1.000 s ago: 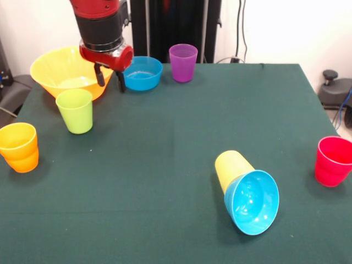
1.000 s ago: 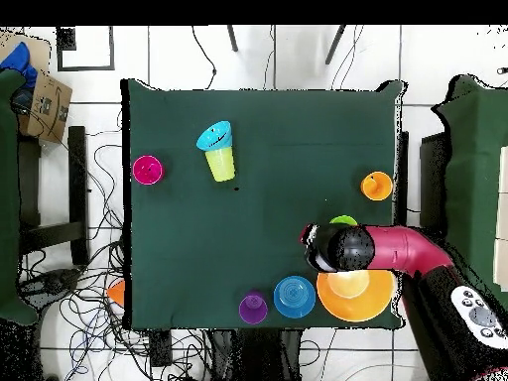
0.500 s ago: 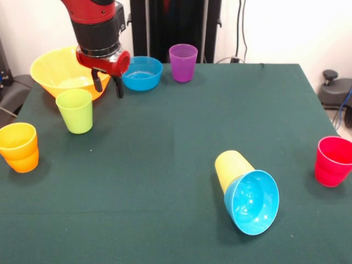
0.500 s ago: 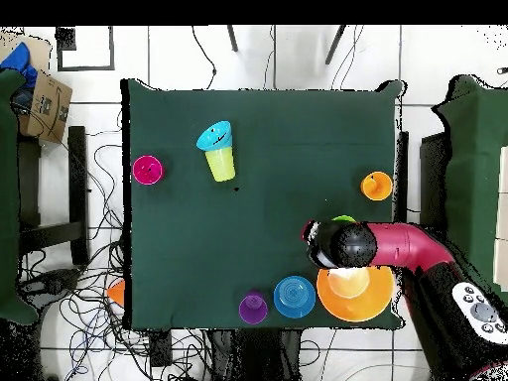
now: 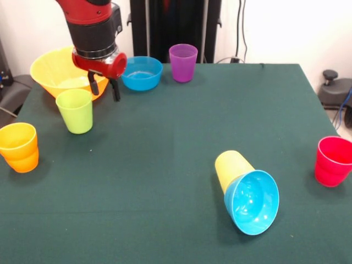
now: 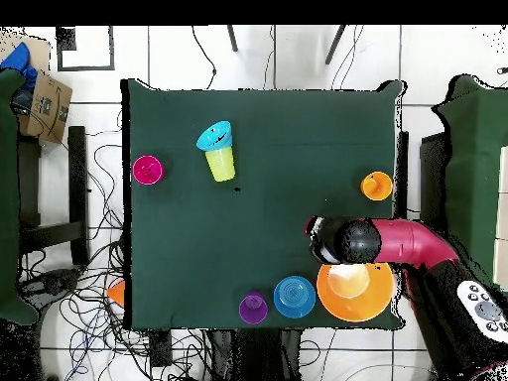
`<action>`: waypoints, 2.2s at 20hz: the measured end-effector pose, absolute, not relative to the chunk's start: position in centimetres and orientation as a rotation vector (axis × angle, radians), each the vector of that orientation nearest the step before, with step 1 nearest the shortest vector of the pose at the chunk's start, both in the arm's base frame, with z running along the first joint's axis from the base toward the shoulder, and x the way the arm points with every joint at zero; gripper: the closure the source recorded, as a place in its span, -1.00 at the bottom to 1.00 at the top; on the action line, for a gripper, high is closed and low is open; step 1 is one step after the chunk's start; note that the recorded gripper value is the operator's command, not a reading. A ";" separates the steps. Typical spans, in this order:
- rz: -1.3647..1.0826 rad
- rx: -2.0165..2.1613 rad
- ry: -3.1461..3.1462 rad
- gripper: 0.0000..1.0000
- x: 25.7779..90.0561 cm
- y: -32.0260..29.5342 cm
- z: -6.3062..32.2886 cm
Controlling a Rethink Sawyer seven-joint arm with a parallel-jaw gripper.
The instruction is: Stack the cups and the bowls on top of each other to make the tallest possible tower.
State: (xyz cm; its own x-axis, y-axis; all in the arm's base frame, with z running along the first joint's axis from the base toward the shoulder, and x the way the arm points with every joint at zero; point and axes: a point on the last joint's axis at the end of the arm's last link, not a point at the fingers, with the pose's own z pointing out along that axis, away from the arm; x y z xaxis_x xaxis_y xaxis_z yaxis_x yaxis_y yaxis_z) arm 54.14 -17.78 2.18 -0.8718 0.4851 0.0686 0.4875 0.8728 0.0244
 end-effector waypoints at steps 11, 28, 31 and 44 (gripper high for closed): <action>-0.101 -0.813 -3.001 -1.00 55.4 -18.9 2.3; -0.106 -0.807 -3.029 -1.00 57.0 -18.9 3.3; -0.114 -0.798 -3.031 -1.00 57.2 -18.6 3.4; -0.126 -0.792 -3.041 -1.00 57.7 -18.3 3.6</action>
State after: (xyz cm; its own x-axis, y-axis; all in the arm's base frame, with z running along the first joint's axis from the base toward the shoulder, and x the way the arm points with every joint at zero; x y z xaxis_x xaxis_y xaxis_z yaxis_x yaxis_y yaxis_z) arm 57.75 -18.29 3.56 -0.8733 0.4869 0.0170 0.4867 0.8701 0.0785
